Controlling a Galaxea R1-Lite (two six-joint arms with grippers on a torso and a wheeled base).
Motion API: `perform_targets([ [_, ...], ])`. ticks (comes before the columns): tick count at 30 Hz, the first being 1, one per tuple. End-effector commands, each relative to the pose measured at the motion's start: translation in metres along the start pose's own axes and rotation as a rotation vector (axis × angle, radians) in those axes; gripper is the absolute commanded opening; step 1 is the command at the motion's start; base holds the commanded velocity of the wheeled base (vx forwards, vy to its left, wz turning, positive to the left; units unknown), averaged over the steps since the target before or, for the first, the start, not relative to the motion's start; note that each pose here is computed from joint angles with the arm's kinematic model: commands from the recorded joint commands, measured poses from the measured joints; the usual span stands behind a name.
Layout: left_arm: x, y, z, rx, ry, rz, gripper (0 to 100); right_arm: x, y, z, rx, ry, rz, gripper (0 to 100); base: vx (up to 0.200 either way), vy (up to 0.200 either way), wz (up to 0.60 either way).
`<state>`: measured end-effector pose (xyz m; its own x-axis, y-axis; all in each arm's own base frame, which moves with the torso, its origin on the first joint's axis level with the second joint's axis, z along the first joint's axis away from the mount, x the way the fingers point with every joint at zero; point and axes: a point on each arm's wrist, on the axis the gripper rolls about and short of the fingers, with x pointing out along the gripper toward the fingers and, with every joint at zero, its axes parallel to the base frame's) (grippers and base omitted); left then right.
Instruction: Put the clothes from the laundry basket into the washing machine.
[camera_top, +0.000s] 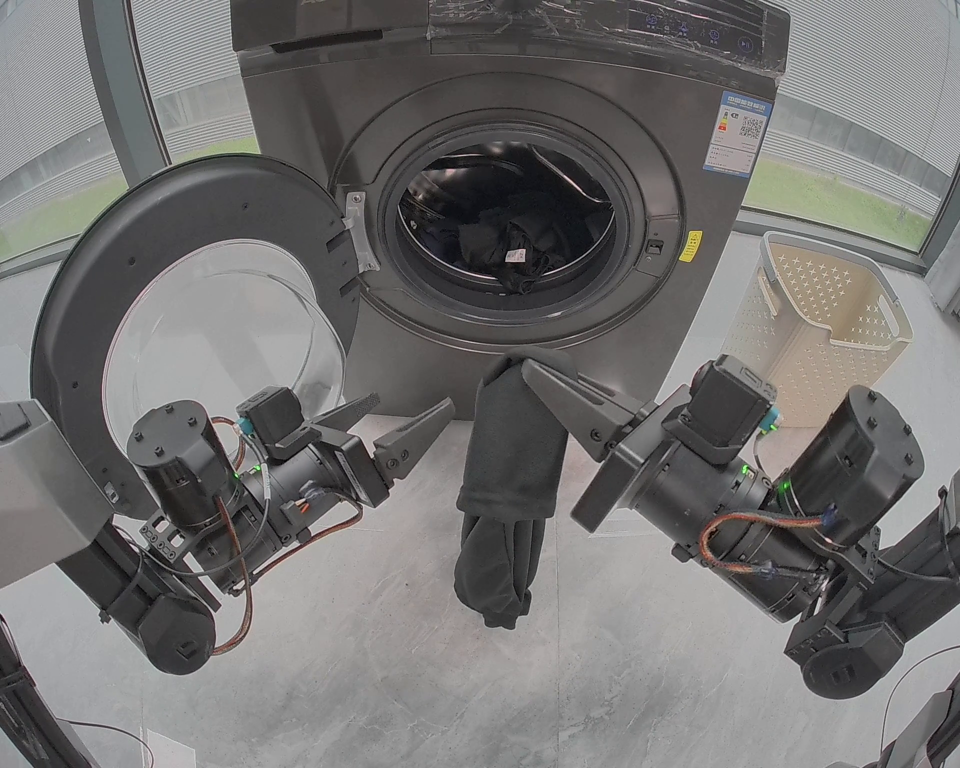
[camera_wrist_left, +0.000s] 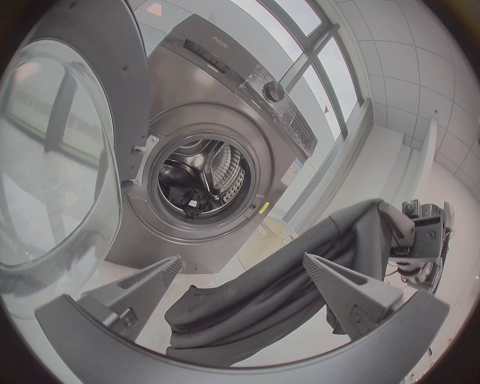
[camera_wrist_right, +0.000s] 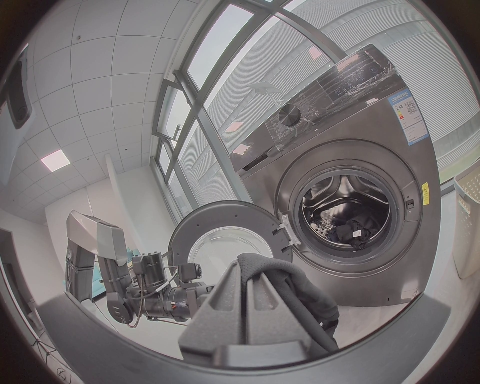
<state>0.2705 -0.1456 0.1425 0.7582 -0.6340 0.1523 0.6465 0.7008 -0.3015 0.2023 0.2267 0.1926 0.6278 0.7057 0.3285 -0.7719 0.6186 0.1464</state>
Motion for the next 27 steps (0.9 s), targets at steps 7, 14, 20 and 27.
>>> perform_targets([
  [7, -0.012, 0.001, -0.02, 0.056, 0.103, -0.039, 100, 0.023, -0.003, -0.013, 0.001, -0.01, -0.017, 0, 0.0, 0.0, 0.0],
  [14, -0.018, -0.004, -0.028, 0.058, 0.148, -0.068, 100, 0.031, -0.003, -0.014, 0.002, -0.014, -0.052, 0, 0.0, 0.0, 0.0],
  [20, -0.03, -0.014, -0.039, 0.145, 0.217, -0.149, 100, 0.041, -0.005, -0.019, 0.002, -0.021, -0.059, 0, 0.0, 0.0, 0.0],
  [27, -0.034, -0.017, -0.04, 0.172, 0.23, -0.193, 100, 0.045, -0.004, -0.018, 0.003, -0.031, -0.057, 0, 0.0, 0.0, 0.0],
])
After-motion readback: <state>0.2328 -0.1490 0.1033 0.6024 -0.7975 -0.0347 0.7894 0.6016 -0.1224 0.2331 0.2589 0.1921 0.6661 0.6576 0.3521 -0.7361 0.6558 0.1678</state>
